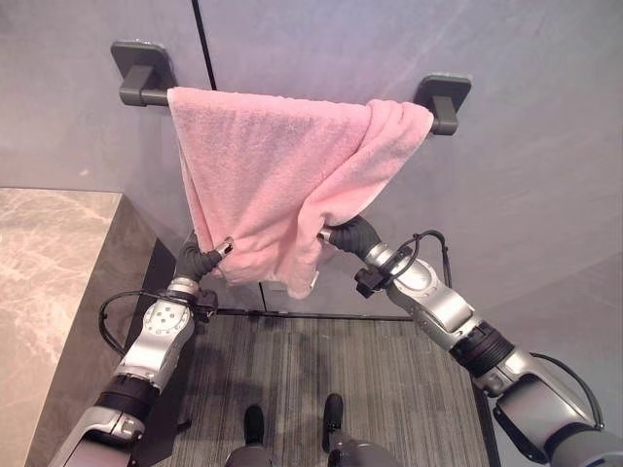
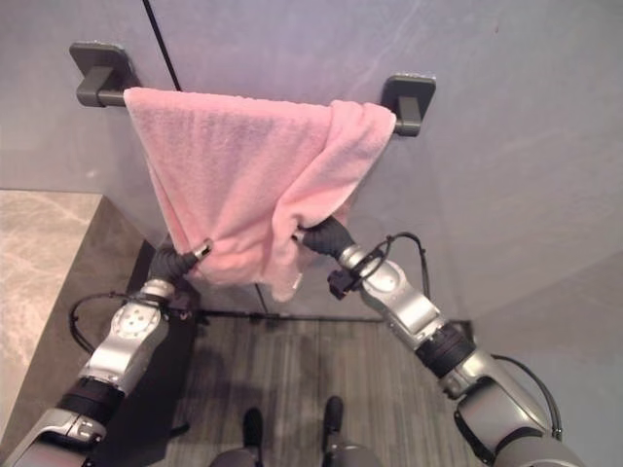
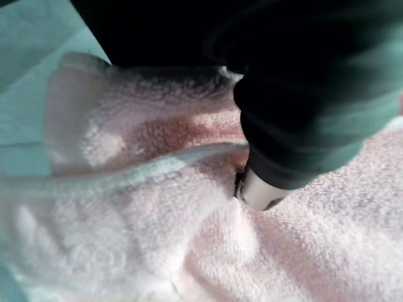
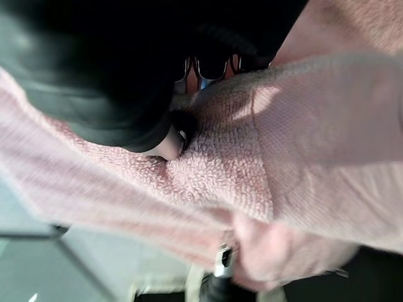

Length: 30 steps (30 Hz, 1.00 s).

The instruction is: Put brush and paste in cup on sink, flatten towel.

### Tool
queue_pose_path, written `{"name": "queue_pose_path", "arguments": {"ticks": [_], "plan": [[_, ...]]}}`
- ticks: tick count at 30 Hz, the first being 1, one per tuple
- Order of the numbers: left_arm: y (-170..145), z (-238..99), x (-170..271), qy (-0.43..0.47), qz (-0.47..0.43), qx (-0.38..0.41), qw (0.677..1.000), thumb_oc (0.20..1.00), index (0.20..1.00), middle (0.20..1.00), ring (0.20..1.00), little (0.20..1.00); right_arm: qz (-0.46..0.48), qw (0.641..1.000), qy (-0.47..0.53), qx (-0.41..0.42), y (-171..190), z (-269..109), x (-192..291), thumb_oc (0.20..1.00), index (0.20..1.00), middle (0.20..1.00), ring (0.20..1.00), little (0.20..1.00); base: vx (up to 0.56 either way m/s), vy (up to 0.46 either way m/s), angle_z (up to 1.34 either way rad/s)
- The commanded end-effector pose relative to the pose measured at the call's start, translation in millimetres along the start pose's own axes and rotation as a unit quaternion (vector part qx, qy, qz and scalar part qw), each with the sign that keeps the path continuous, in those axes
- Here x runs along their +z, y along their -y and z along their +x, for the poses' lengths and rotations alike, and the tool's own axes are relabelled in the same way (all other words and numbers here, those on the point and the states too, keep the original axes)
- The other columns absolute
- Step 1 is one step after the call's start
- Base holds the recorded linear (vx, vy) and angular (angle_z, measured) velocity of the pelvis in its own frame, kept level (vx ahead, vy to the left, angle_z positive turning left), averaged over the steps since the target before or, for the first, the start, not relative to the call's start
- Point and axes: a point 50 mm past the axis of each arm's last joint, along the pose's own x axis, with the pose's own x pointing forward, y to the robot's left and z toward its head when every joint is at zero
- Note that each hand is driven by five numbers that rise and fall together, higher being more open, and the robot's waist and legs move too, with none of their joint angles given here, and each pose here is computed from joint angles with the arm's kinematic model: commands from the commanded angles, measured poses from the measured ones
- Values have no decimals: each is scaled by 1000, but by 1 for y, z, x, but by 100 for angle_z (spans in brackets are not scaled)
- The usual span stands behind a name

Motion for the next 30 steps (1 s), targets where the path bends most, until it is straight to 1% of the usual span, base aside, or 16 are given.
{"name": "queue_pose_path", "arguments": {"ticks": [1, 4, 5, 6, 7, 9, 10, 12, 13, 16, 19, 26, 30], "plan": [[0, 10, 16, 42, 7, 12, 999, 200, 200, 200, 200, 200, 1, 997, 73, -1, -3, 10, 31, 200, 200, 200, 200, 200, 47, 24, -1], [-2, 6, 17, 48, -10, 27, 998, 200, 200, 200, 200, 200, 20, 996, 89, -11, -1, 4, 33, 200, 200, 200, 200, 200, 51, 20, -1], [-2, 4, 15, 46, -11, 29, 998, 200, 200, 200, 200, 200, 30, 996, 86, -20, 0, 1, 29, 341, 341, 341, 341, 341, 28, 14, -4], [-2, 4, 15, 46, -11, 29, 998, 200, 200, 200, 200, 200, 30, 996, 86, -20, 0, 1, 29, 344, 344, 344, 344, 344, 34, 14, -5], [-3, 1, 11, 39, -10, 32, 999, 200, 200, 200, 200, 200, 50, 995, 76, -30, 1, -3, 21, 200, 200, 200, 200, 200, 41, 14, -4], [-11, -7, 4, 27, -1, 46, 999, 200, 200, 200, 200, 200, 73, 994, 58, -53, 4, -12, 6, 200, 200, 200, 200, 200, 77, 24, -11], [-11, -8, 4, 26, -1, 46, 999, 200, 200, 200, 200, 200, 73, 994, 57, -53, 4, -12, 6, 200, 200, 200, 200, 200, 88, 18, -15], [-21, -15, 0, 22, -5, 69, 997, 200, 200, 200, 200, 200, 90, 993, 66, -40, -1, -15, 7, 200, 200, 200, 200, 200, 64, 9, -11], [-21, -15, 0, 22, -5, 69, 997, 200, 200, 200, 200, 200, 90, 993, 66, -40, -1, -15, 7, 200, 200, 200, 200, 200, 39, 4, -9], [-39, -24, 1, 29, -7, 112, 993, 200, 200, 200, 200, 200, 75, 993, 84, -34, -2, -13, 17, 200, 200, 200, 200, 200, 28, 12, -2], [-46, -28, 3, 36, -8, 131, 991, 200, 200, 200, 200, 200, 62, 992, 104, -29, -3, -13, 26, 200, 200, 200, 200, 200, 4, 9, -9], [-48, -34, -7, 13, 0, 136, 991, 200, 200, 200, 200, 200, 57, 993, 95, -34, -3, -16, 21, 200, 200, 200, 200, 200, 5, 7, -6], [-47, -35, -18, -12, 2, 143, 990, 200, 200, 200, 200, 200, 74, 993, 80, -39, -6, -15, 12, 200, 200, 200, 200, 200, 0, 0, 0]]}}
